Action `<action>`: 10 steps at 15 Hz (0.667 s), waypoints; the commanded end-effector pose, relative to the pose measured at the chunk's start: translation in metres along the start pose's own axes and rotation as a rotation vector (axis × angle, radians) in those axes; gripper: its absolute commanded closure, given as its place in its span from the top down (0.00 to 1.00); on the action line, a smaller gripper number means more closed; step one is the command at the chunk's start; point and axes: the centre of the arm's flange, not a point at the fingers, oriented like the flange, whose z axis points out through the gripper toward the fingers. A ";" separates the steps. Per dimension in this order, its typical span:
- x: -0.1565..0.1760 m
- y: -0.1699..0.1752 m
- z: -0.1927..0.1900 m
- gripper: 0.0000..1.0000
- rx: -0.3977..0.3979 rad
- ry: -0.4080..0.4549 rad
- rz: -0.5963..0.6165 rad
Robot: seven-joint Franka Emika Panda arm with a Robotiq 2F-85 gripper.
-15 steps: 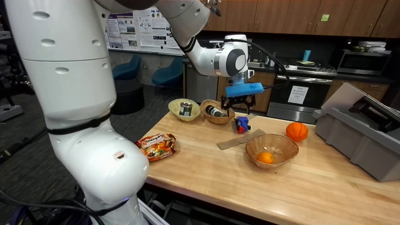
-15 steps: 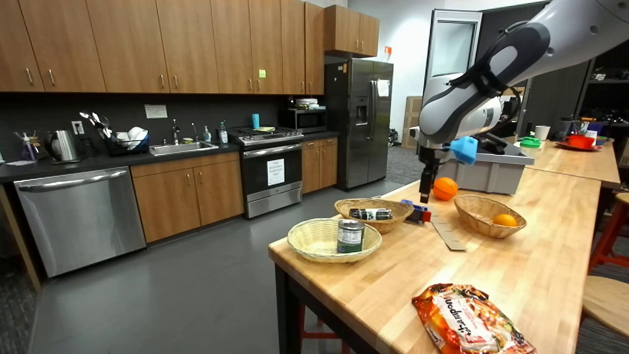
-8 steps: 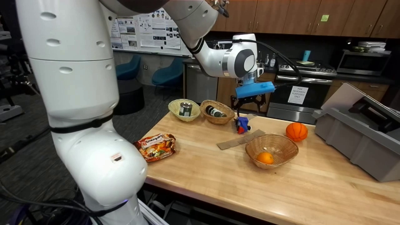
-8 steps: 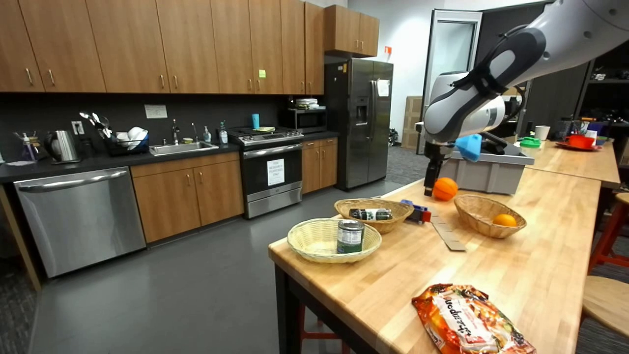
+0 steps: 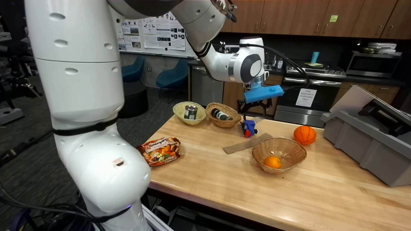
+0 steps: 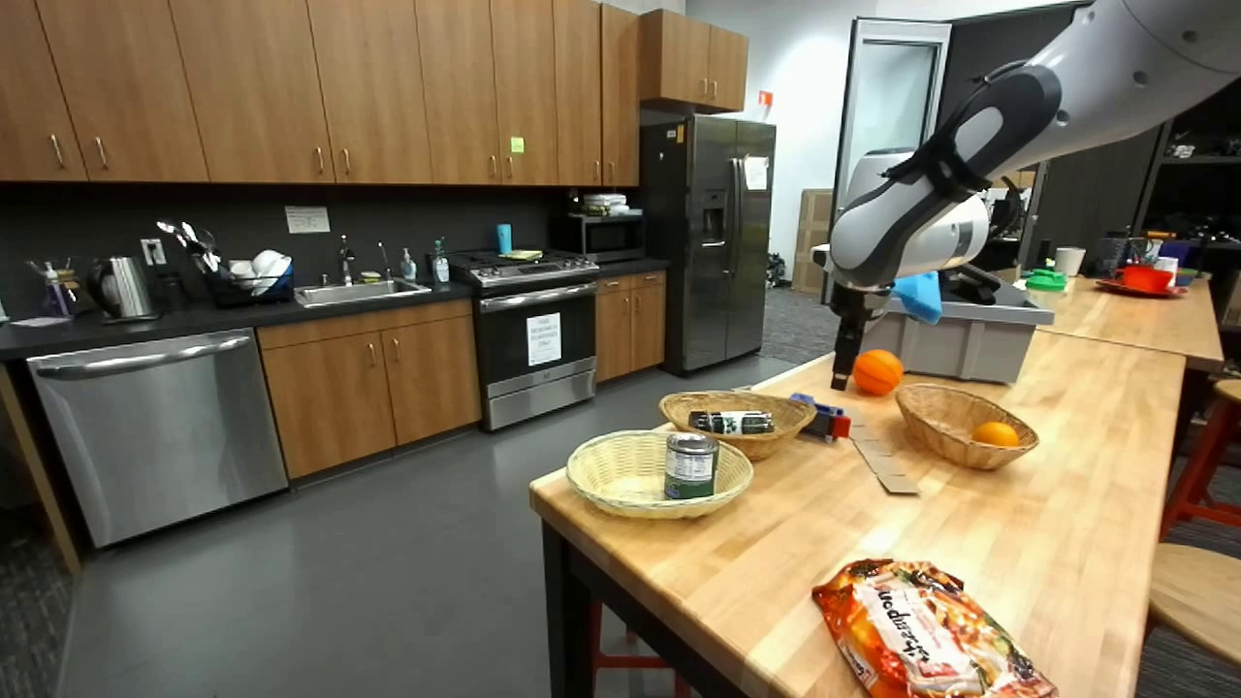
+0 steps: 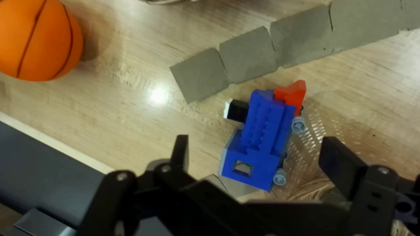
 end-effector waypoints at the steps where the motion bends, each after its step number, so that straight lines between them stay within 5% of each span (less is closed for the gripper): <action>1: 0.013 0.000 -0.007 1.00 0.027 0.030 -0.068; 10: 0.011 -0.009 0.000 1.00 0.060 0.008 -0.073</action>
